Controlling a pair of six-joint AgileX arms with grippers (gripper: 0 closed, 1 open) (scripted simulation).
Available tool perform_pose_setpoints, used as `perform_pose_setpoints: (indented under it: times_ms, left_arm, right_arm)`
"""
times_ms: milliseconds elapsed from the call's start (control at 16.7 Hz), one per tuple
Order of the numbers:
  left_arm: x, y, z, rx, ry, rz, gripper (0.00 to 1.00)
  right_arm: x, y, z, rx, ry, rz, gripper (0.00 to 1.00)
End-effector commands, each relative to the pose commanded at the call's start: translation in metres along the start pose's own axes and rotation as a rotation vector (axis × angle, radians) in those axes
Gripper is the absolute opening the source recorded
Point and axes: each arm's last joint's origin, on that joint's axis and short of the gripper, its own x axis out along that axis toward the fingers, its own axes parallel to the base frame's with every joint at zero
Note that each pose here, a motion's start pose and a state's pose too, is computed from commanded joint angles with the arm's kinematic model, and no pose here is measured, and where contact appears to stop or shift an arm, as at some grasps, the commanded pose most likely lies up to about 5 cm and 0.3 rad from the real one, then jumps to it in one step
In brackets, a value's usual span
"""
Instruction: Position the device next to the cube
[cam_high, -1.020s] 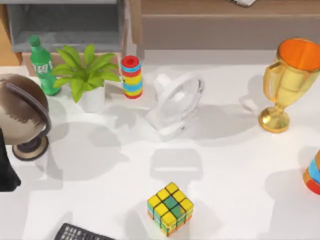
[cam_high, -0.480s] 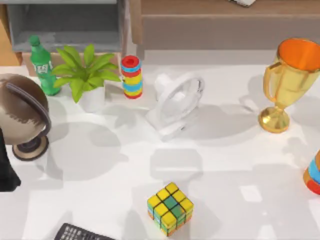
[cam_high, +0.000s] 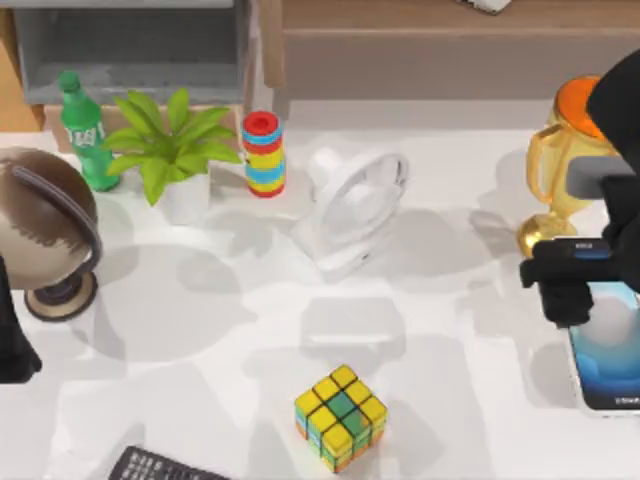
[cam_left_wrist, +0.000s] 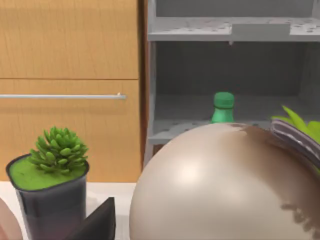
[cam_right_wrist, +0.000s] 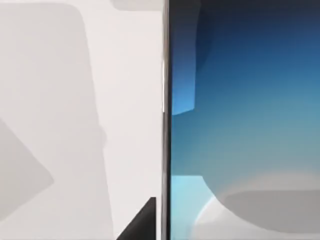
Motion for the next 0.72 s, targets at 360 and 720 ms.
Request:
perform_pose_setpoints:
  times_ms: [360,720]
  left_arm:
    - [0.000,0.000,0.000,0.000,0.000,0.000,1.00]
    - [0.000,0.000,0.000,0.000,0.000,0.000,1.00]
  right_arm:
    - [0.033,0.051,-0.018,0.023,0.084,-0.024,0.00]
    - [0.044,0.062,-0.025,0.029,0.106,-0.038,0.00]
